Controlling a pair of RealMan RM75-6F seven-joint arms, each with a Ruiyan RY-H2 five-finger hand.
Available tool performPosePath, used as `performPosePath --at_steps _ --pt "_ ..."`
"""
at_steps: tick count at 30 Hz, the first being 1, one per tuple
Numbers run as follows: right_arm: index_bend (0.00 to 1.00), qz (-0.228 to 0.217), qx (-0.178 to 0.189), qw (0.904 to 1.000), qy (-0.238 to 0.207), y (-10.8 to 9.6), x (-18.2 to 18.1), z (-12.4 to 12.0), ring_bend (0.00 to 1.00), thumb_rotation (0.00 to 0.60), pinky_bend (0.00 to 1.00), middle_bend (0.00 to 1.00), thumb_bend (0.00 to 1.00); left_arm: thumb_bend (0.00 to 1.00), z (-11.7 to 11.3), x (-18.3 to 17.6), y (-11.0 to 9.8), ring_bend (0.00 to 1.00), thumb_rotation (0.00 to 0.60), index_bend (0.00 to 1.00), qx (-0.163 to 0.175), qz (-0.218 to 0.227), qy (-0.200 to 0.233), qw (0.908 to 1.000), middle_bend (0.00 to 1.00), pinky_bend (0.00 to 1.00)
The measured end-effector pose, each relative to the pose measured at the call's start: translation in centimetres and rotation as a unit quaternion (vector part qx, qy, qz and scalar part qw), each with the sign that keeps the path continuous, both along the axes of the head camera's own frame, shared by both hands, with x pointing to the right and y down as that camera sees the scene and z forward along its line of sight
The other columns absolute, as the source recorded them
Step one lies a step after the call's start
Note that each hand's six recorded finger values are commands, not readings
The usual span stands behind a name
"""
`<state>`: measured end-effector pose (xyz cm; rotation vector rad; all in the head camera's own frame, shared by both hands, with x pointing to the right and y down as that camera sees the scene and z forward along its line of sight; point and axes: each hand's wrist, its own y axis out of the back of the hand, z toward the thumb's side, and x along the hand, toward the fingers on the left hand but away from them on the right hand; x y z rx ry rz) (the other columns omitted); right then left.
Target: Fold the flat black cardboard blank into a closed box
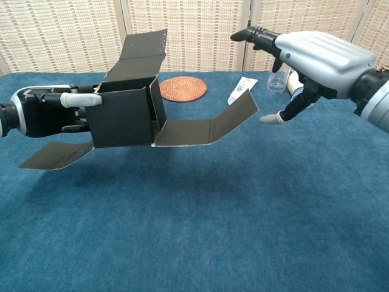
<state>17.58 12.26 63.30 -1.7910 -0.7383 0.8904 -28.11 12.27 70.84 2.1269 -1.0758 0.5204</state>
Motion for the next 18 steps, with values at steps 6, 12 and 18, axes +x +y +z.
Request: performPosePath --at_steps 6,12,18 --pt "0.00 0.017 0.018 0.9997 0.007 -0.3 1.1 -0.5 0.54 0.600 0.66 0.07 0.00 0.14 -0.3 -0.5 -0.6 0.66 0.600 0.26 0.001 -0.009 -0.005 0.9999 0.29 0.93" --pt "0.00 0.022 0.010 0.9997 0.000 -0.1 1.7 -0.6 0.39 0.600 0.63 0.00 0.00 0.14 -0.5 -0.5 -1.0 0.66 0.600 0.26 -0.003 -0.014 -0.004 0.9999 0.29 0.93" --pt "0.00 0.024 0.004 0.9997 -0.010 0.8 0.2 0.5 0.24 0.600 0.49 0.00 0.00 0.14 -0.6 0.2 -1.0 0.66 0.600 0.26 -0.009 -0.015 0.003 0.9998 0.29 0.93"
